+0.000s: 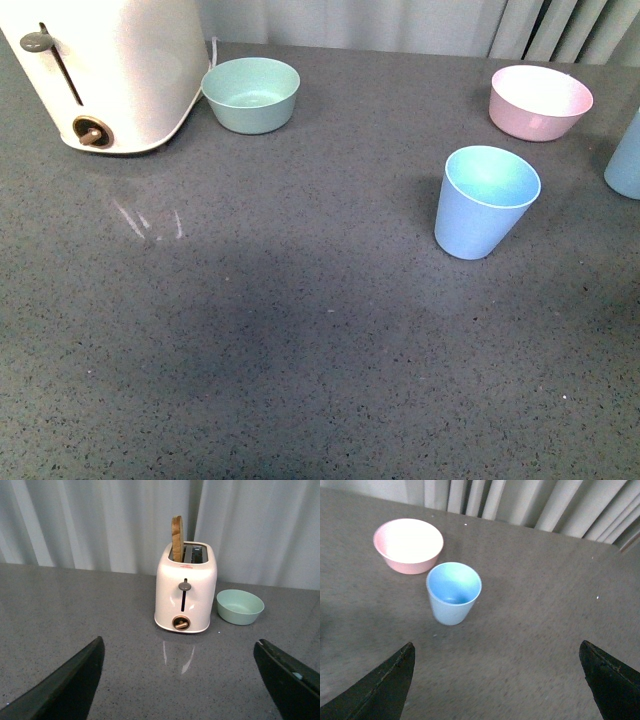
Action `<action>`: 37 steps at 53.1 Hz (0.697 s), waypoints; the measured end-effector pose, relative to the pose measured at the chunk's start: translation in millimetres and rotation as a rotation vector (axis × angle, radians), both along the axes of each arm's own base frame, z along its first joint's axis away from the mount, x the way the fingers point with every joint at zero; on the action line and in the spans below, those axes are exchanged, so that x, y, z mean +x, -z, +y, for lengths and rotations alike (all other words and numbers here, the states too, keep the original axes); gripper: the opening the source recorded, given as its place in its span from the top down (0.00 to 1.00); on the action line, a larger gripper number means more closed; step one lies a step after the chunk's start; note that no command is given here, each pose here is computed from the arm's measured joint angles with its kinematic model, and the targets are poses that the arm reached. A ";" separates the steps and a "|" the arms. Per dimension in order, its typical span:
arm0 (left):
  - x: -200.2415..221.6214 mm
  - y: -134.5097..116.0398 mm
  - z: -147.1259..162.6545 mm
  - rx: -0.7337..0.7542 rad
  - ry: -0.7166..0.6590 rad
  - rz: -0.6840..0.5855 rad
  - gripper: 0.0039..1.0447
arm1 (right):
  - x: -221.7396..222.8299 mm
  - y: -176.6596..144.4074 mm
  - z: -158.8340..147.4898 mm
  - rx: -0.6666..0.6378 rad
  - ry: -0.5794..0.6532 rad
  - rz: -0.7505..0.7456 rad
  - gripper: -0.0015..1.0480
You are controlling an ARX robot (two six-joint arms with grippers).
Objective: Stack blue cups with both arms
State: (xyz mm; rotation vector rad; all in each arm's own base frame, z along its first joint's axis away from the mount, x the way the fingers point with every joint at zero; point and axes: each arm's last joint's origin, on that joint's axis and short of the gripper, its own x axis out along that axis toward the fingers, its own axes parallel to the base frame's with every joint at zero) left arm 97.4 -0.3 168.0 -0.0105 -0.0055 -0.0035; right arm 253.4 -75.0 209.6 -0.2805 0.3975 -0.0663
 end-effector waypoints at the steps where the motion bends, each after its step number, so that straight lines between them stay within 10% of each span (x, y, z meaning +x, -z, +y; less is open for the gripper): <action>1: 0.0 0.0 0.0 0.001 0.000 0.000 0.07 | 8.9 2.5 -1.3 -0.010 -0.018 0.025 0.09; 37: 0.0 0.0 0.0 0.002 0.000 0.000 0.08 | 126.2 62.3 30.0 -0.266 -0.228 0.289 0.09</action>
